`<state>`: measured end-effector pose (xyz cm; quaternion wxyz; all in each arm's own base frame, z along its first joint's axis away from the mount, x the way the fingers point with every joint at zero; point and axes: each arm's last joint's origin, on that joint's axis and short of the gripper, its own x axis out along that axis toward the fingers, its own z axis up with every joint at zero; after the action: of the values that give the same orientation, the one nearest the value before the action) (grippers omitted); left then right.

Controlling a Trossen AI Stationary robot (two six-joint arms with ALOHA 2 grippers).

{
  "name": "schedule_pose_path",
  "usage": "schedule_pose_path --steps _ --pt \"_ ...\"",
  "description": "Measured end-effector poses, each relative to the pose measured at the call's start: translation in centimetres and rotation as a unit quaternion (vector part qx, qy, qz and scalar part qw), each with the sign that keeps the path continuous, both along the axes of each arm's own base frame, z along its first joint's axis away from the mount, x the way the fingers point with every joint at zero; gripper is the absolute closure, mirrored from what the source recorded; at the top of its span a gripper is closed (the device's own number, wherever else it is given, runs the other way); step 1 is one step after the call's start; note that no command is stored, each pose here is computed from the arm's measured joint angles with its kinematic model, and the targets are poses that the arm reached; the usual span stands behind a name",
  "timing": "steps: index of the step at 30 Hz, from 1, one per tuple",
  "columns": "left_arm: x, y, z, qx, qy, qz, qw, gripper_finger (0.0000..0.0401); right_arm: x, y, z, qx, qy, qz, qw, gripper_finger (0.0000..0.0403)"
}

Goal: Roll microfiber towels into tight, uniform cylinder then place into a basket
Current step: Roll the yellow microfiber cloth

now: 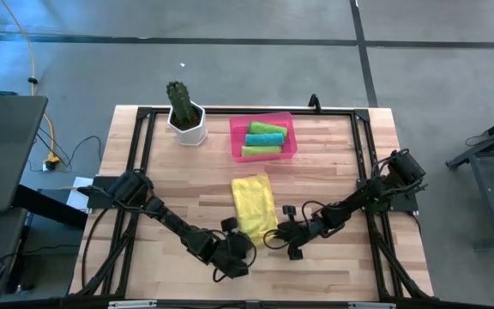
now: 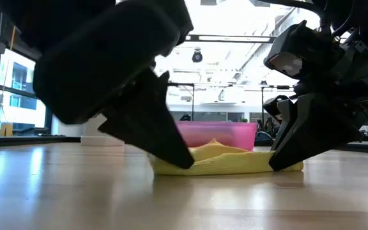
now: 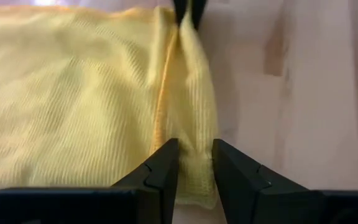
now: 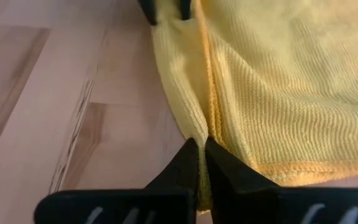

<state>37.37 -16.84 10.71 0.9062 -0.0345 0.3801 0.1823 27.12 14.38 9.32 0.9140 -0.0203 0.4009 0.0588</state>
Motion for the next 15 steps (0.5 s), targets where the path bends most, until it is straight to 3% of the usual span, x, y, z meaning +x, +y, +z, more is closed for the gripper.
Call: schedule_pose_path --steps 9,15 --pt "-0.4 0.2 -0.2 -0.004 0.012 0.034 0.999 0.0311 0.0 0.0 0.0 0.001 0.0 0.0 1.0 0.0402" --pt "0.7 -0.4 1.3 0.008 0.008 -0.005 1.0 0.0311 0.0 0.0 0.0 0.001 0.0 0.0 1.0 0.0402"
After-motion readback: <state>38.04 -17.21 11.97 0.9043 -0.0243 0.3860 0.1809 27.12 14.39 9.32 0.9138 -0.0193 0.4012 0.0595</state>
